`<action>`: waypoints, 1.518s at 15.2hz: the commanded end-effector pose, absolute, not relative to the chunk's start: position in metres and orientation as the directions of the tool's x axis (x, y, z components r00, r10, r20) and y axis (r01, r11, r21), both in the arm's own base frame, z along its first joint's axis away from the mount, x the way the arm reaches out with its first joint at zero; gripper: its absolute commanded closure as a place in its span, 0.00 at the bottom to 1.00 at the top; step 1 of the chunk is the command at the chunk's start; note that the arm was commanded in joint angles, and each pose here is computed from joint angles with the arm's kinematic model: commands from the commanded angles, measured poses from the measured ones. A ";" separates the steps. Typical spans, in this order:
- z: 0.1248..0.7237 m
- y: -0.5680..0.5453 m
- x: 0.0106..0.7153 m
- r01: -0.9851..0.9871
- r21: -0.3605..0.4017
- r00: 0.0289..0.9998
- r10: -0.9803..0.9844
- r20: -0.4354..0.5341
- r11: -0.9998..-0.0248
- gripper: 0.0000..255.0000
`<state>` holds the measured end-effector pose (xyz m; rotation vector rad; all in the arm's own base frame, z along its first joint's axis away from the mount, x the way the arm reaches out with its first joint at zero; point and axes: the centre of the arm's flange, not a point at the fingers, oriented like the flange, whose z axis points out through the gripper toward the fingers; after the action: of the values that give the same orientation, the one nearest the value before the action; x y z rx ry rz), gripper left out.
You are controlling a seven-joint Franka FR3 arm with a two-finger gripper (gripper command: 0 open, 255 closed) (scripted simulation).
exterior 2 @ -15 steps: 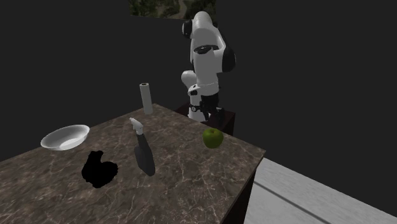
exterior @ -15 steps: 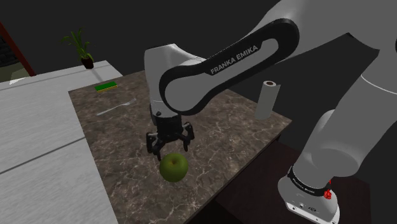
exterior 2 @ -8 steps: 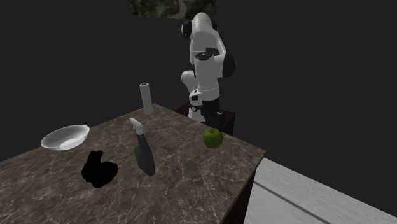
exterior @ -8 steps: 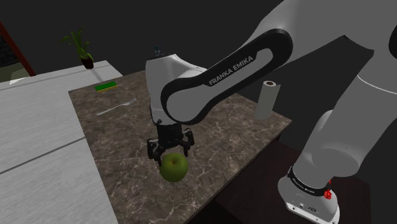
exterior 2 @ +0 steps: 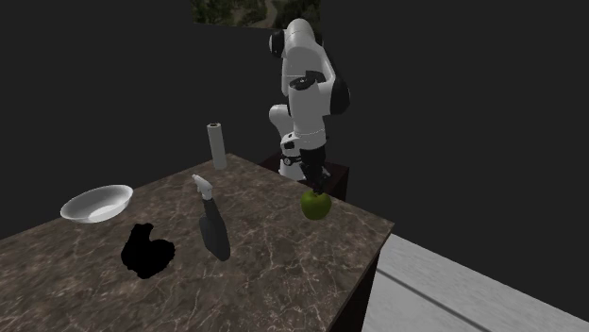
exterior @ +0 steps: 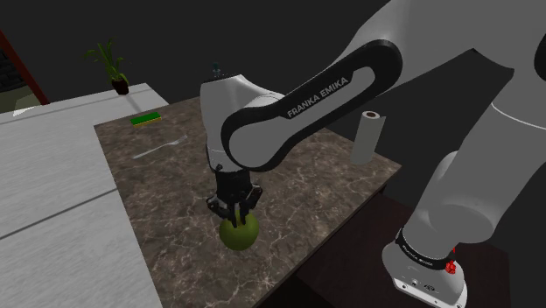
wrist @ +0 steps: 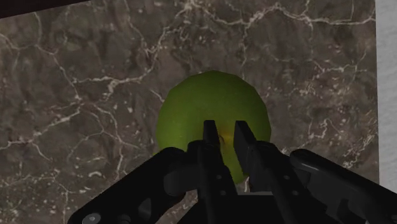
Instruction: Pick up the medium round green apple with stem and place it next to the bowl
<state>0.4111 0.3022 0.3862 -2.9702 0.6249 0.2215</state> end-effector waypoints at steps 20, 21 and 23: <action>0.455 0.302 0.411 -0.407 -0.066 0.905 -0.393 -0.162 -0.911 1.00; 0.460 0.302 0.411 -0.407 -0.066 0.905 -0.393 -0.162 -0.911 1.00; 0.471 0.302 0.411 -0.407 -0.066 0.905 -0.393 -0.162 -0.911 1.00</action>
<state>0.4114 0.3022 0.4643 -2.9700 0.6251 0.2214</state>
